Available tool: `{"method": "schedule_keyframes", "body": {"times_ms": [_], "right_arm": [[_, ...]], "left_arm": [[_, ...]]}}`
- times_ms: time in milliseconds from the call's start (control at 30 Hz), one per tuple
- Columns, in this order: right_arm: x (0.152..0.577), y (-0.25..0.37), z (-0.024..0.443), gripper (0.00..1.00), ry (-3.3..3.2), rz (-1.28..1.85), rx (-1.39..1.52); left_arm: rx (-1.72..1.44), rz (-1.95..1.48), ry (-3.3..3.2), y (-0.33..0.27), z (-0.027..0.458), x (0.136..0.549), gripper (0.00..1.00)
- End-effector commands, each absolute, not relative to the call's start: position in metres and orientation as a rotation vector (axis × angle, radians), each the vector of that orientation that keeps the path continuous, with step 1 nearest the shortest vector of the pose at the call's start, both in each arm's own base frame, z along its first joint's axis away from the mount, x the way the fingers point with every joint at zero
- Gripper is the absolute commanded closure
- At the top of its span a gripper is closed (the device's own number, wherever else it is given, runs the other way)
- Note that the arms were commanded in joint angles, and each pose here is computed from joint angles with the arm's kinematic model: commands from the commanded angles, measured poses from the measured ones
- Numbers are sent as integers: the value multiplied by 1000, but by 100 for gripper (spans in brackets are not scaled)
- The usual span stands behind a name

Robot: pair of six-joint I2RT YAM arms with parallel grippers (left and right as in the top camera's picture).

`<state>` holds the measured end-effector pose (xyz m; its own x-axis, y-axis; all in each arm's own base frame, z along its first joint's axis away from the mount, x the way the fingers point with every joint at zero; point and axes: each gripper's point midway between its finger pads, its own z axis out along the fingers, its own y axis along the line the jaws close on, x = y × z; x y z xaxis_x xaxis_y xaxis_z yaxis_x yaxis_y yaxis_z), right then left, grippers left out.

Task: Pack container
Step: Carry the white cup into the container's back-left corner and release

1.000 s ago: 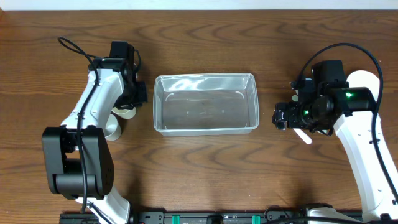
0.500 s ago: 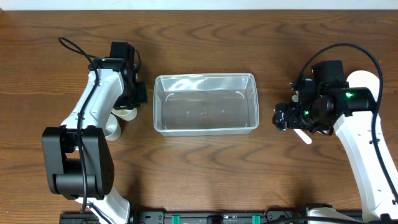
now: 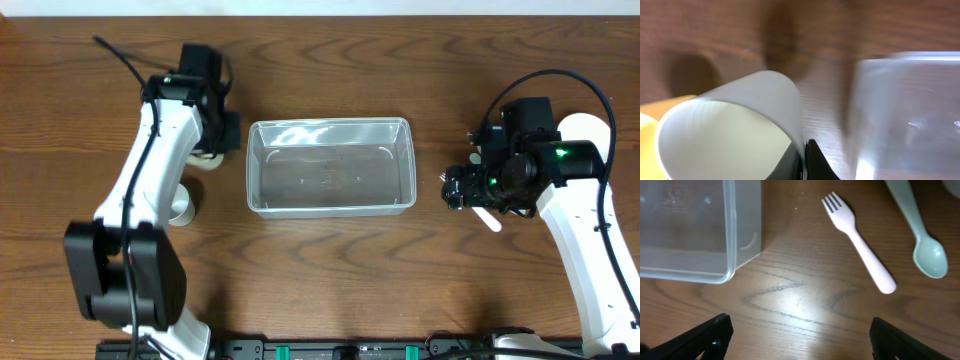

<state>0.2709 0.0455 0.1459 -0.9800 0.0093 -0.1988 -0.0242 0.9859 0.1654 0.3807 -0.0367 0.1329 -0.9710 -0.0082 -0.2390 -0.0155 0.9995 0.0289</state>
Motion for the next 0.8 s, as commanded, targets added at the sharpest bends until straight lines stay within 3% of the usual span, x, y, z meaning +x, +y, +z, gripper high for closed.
{"method": "schedule_keyframes", "body": {"times_ms": [0, 133, 333, 767], "right_arm": [[277, 41, 152, 11, 2904, 201, -10], [280, 40, 153, 9, 2891, 203, 8], [280, 40, 153, 9, 2889, 203, 10], [274, 40, 152, 9, 2915, 202, 13]], "left_arm": [[178, 10, 2739, -72, 201, 379, 94], [344, -42, 2692, -117, 224, 354, 94], [522, -67, 2767, -160, 199, 328, 94], [513, 20, 2971, -161, 97, 357, 94]]}}
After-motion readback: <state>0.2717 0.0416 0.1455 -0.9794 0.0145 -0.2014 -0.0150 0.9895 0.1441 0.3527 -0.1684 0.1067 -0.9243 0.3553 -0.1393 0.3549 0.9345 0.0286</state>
